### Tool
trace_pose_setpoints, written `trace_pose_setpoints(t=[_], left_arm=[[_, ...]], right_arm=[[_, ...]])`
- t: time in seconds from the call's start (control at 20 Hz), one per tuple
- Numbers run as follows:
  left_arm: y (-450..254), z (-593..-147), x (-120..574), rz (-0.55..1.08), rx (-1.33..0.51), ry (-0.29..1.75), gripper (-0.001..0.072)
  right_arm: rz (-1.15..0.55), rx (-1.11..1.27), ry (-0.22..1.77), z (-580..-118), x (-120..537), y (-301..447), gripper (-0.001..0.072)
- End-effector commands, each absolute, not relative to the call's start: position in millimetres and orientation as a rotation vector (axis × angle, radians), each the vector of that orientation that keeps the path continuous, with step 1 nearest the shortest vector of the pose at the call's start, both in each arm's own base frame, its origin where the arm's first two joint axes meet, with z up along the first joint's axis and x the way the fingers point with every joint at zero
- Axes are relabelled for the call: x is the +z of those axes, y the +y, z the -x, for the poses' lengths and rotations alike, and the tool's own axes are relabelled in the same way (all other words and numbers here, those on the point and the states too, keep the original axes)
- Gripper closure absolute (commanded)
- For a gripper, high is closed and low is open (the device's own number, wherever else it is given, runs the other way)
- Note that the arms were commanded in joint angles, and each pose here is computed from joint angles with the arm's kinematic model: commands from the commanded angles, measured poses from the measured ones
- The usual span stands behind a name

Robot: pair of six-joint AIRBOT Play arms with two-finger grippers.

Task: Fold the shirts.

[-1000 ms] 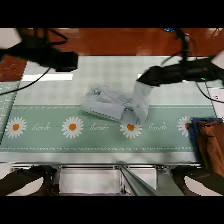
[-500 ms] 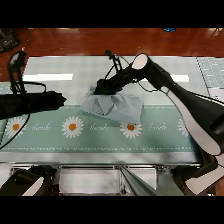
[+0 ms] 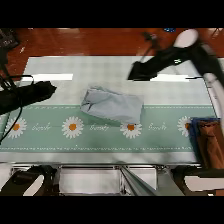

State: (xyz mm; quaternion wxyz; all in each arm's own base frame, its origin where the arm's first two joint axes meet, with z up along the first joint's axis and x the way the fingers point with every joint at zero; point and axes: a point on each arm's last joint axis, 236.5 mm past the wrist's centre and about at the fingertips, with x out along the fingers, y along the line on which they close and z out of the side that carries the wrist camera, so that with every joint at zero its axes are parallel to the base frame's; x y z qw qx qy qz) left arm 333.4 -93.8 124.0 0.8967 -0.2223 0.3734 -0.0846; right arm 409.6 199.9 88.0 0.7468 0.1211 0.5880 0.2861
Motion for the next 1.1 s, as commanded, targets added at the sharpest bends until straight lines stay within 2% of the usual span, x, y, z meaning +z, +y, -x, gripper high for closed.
trace_pose_setpoints(t=[0.0,0.15,0.35,0.65,0.9,0.95,1.05], left_arm=[[-85,-337,129,0.489,-0.152,0.763,0.0691],[-103,-325,106,0.477,-0.191,0.829,0.0691],[-122,-308,72,0.455,-0.229,0.921,0.0691],[-129,-306,56,0.47,-0.232,0.976,0.0691],[-130,-308,45,0.469,-0.222,1.007,0.0691],[-130,-308,43,0.469,-0.22,1.013,0.0691],[-130,-308,40,0.469,-0.217,1.022,0.0691]], right_arm=[[-0.153,0.142,1.203,-380,112,36,0.03],[-0.384,-0.059,1.078,-343,57,5,0.03],[-0.741,0.027,1.131,-312,-40,77,0.03],[-0.888,0.273,1.305,-327,-87,177,0.03],[-0.863,0.396,1.439,-334,-107,232,0.0309],[-0.85,0.425,1.453,-336,-106,241,0.0378],[-0.788,0.535,1.416,-349,-89,256,0.0689]])
